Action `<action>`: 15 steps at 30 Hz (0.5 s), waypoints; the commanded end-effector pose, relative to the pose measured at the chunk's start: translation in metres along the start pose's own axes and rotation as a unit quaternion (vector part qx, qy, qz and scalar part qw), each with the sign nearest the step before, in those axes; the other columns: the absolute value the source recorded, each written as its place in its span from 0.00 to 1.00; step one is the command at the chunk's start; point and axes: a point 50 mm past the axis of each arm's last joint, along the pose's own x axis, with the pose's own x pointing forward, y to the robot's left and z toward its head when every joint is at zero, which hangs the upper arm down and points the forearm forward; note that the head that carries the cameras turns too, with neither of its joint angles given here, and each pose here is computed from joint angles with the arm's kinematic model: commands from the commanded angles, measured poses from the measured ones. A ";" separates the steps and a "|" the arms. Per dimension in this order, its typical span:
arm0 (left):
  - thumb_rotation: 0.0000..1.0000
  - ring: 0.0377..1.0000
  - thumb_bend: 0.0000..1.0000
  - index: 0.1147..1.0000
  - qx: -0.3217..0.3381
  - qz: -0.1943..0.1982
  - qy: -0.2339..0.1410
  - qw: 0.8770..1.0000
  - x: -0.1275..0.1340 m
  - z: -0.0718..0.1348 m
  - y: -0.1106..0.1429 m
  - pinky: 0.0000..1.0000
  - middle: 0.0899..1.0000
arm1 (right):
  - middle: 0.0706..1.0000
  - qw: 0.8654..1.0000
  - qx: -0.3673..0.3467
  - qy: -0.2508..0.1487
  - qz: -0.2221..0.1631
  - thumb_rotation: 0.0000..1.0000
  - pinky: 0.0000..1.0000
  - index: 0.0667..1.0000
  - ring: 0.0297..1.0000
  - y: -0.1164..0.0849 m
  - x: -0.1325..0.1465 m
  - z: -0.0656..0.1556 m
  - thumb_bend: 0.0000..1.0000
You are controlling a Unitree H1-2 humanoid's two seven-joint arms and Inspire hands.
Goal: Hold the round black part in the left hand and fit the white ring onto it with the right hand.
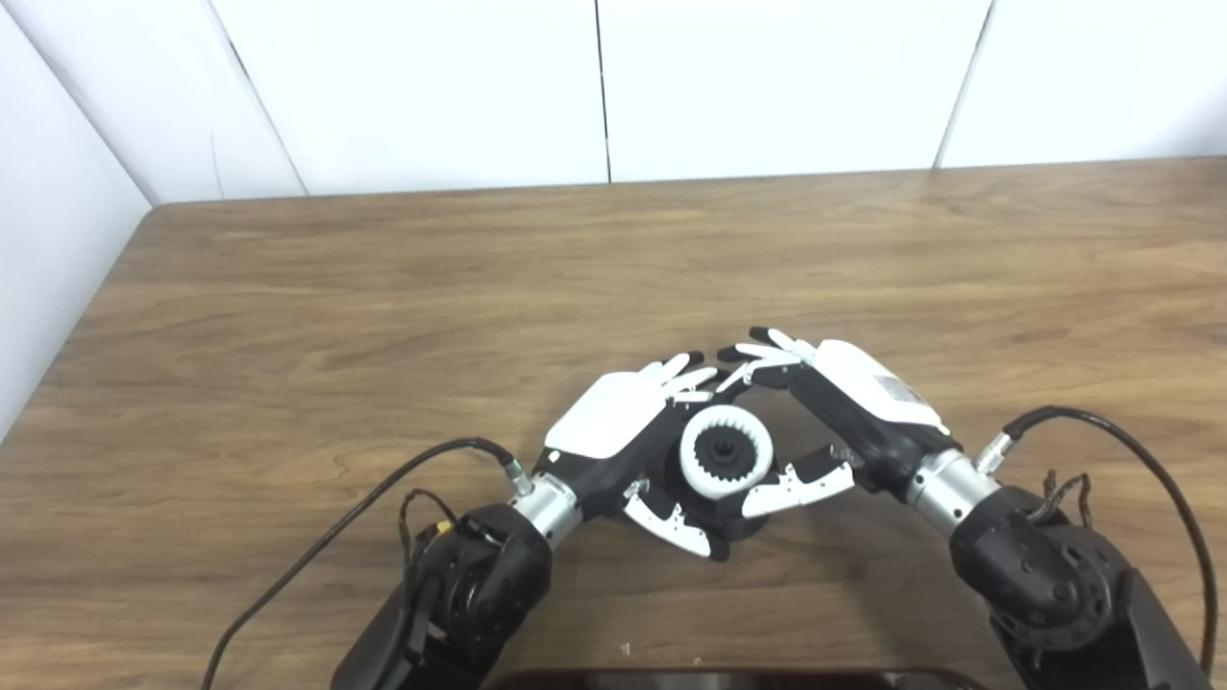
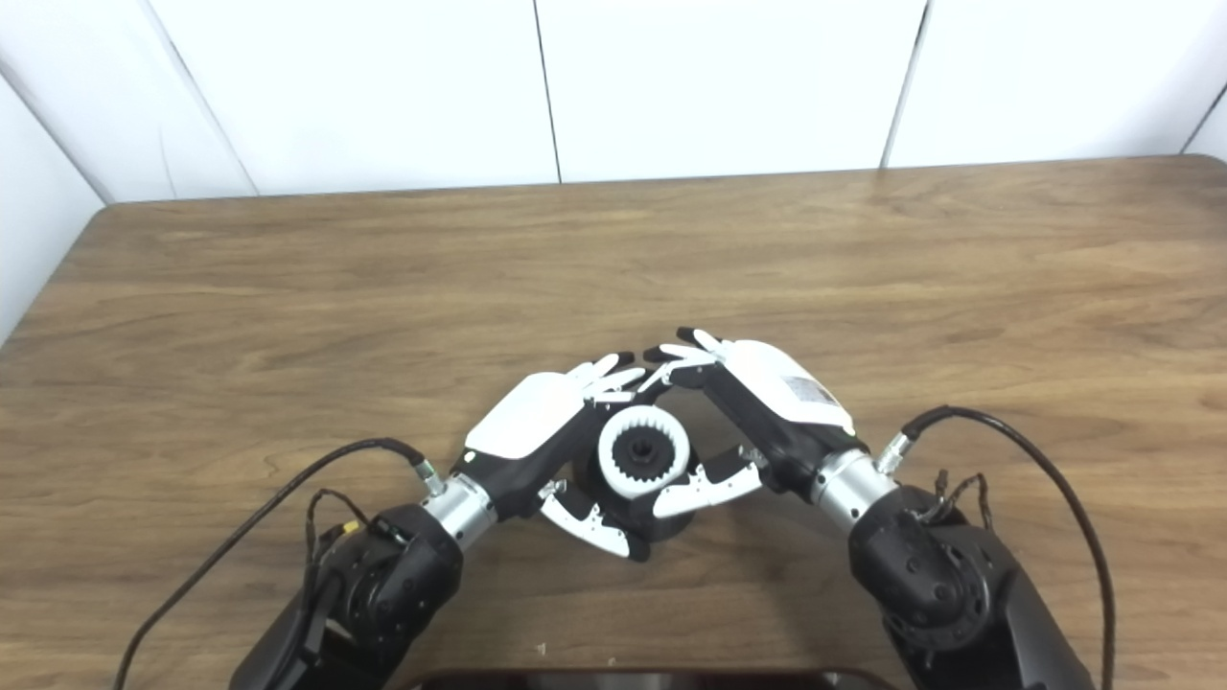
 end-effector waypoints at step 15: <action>0.24 1.00 0.93 0.61 0.011 -0.048 0.025 0.998 -0.002 -0.008 -0.015 1.00 0.94 | 0.90 1.000 0.007 -0.011 0.009 0.51 1.00 0.65 1.00 -0.008 0.000 -0.001 1.00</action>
